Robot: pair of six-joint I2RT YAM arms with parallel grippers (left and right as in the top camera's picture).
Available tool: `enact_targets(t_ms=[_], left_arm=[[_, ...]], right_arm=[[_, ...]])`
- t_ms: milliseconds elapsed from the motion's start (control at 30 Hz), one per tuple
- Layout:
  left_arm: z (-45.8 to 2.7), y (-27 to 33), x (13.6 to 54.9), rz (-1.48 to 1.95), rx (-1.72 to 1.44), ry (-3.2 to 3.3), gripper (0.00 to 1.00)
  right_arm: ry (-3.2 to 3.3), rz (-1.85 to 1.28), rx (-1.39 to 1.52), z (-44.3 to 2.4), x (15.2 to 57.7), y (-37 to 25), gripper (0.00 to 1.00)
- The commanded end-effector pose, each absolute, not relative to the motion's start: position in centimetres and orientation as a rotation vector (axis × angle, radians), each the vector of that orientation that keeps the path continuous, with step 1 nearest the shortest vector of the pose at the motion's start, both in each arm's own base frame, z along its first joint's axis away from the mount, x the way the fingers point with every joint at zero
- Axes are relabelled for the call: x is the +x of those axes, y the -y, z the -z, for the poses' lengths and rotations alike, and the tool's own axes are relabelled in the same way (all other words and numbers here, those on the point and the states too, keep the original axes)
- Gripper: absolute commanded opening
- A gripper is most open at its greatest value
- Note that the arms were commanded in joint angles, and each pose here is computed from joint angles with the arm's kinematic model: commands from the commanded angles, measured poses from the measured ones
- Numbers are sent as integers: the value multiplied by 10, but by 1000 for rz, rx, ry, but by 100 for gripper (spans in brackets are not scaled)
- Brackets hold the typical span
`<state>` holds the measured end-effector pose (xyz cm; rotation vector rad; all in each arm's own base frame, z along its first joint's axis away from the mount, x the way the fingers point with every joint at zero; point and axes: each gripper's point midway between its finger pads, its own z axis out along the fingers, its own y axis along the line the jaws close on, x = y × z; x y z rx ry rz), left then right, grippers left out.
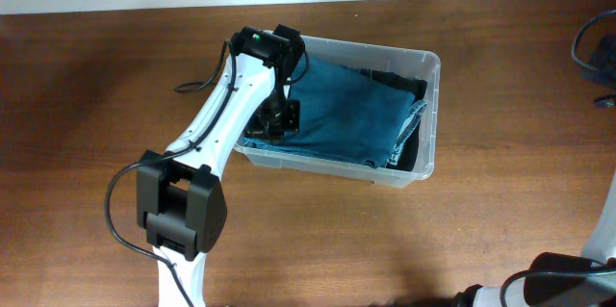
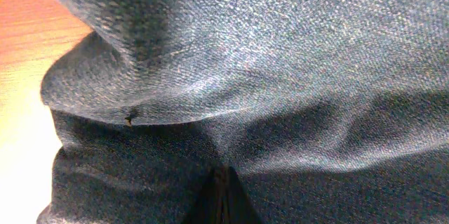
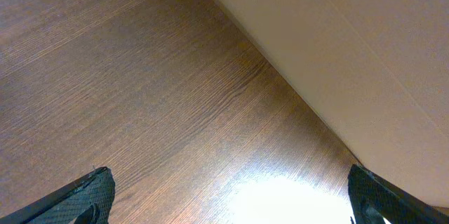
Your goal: Pack container
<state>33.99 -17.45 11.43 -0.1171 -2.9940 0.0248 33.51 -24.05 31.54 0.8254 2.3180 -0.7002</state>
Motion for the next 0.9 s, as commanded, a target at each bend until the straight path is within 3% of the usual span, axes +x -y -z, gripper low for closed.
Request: enact_targets(t_ms=[0,333,667,867], left_arm=[[-126,181,337,-63,-165,3023,1],[-89,186,330,-50,-186,3004,0],[-174,202,348,-197,-215,3178,0],[-176,221,339,-213,-301,3182,0]], right_arm=[[-2298,709,848,-318,334,243,98],[-2298,709,848,-318,334,243,99],[-2298,709,848,-318,334,243,98],[-2298,709,848,-318,334,243,99]])
